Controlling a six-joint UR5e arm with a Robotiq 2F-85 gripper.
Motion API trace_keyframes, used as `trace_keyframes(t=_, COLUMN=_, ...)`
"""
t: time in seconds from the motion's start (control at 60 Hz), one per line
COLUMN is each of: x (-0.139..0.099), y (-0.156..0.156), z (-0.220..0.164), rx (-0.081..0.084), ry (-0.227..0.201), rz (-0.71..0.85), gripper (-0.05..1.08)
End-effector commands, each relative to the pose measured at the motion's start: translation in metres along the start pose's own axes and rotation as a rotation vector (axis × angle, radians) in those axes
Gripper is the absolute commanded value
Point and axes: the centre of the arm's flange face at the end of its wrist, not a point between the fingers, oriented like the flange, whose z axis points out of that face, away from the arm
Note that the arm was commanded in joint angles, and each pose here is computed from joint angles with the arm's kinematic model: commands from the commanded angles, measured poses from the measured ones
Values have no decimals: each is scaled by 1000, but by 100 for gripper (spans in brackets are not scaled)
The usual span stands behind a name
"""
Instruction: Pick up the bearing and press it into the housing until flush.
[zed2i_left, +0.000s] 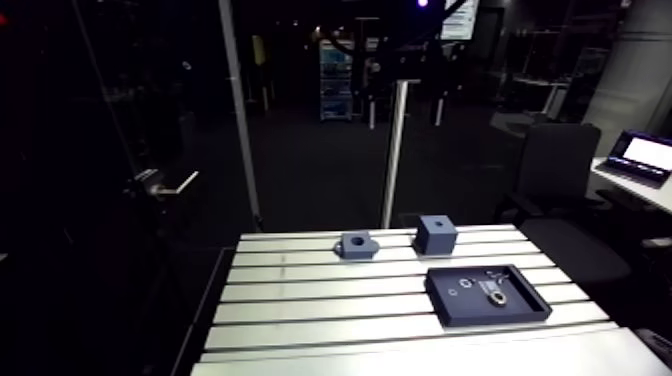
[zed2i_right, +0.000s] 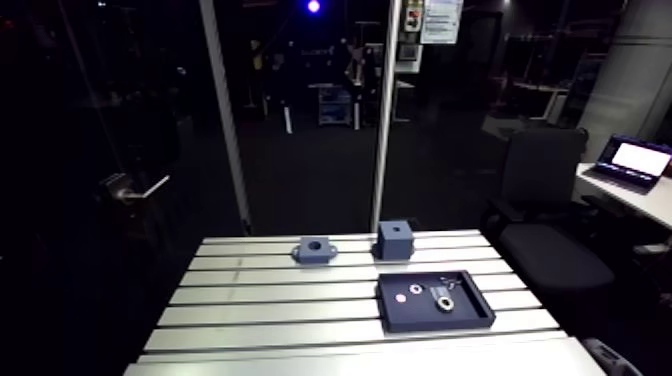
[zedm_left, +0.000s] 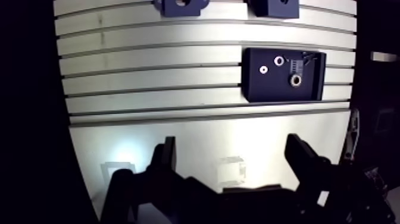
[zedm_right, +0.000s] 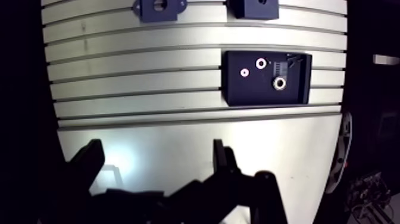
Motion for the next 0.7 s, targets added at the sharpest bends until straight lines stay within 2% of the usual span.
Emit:
trace_keyframes(t=0.017, x=1, y=4, z=5, rx=-5, ry=-9, rz=-5, gripper=0)
trace_keyframes(t=0.133, x=4, y=12, z=13, rx=-9, ry=-27, rz=5, gripper=0)
trace_keyframes(t=0.167, x=6, y=24, z=20, rx=-10, ry=-41, rz=21, gripper=0)
trace_keyframes(t=0.25, x=8, y=38, z=25, rx=-10, ry=-45, rz=30, gripper=0)
trace_keyframes(t=0.45, x=6, y=80, z=51, rx=1, ry=-90, rz=8, gripper=0)
trace_keyframes(t=0.617, x=7, y=105, z=76, rx=-3, ry=-68, rz=-37, gripper=1)
trace_keyframes(t=0.7, x=4, y=120, z=93, rx=5, ry=-78, rz=-82, gripper=1)
